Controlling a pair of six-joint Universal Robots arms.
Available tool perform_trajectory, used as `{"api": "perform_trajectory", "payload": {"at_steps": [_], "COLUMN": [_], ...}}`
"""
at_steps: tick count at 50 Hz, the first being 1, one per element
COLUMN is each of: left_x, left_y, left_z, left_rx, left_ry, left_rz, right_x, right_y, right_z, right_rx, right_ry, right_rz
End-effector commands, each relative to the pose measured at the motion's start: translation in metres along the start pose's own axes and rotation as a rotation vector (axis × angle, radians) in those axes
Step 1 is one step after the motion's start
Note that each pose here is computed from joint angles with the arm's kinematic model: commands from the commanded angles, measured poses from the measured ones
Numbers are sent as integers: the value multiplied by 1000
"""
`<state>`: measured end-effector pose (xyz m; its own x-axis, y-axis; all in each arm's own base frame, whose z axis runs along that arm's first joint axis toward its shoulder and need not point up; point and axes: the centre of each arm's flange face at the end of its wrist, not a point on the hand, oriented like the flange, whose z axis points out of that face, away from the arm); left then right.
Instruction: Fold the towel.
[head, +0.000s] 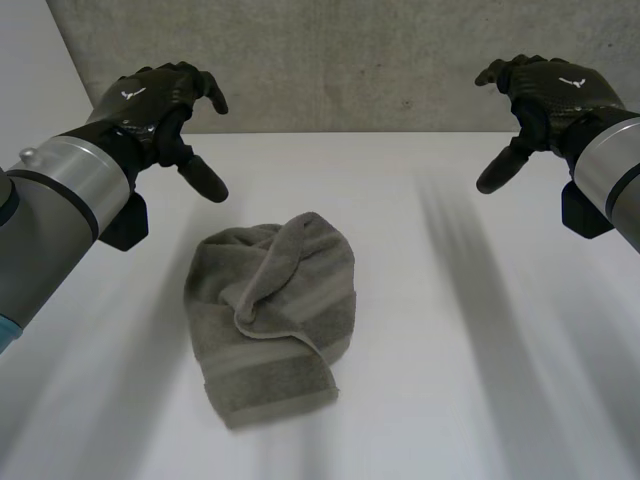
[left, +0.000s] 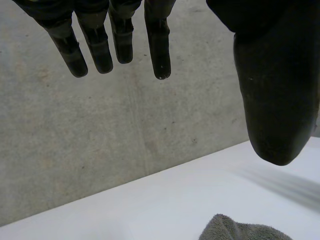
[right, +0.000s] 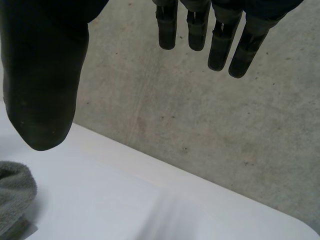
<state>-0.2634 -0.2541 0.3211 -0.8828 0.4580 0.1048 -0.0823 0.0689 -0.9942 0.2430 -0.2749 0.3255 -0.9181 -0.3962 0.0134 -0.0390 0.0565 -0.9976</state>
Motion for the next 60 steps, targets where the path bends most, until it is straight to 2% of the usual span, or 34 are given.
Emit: {"api": "perform_trajectory", "payload": {"at_steps": [1, 29, 34, 39, 47, 55, 60], "left_x": [-6, -6, -5, -6, -8, -5, -4], "left_y": [-2, 15, 41, 97, 161, 179, 176], "left_z": [3, 6, 15, 27, 32, 30, 31], "left_rx": [9, -38, -113, -266, -434, -482, -473], "left_ry": [-40, -34, -36, -41, -80, -75, -71], "left_rz": [-21, -18, -18, -20, -14, -10, -10], "right_x": [-2, 2, 2, -1, -4, -15, -33], "right_y": [5, 1, 2, 4, 12, 32, 49], "right_z": [-1, 3, 3, 2, 4, 6, 7], "right_rx": [-11, 26, 23, 17, 4, -29, -57], "right_ry": [-7, 10, 8, -2, -18, -50, -105], "right_rz": [-12, -17, -35, -52, -57, -112, -152]}}
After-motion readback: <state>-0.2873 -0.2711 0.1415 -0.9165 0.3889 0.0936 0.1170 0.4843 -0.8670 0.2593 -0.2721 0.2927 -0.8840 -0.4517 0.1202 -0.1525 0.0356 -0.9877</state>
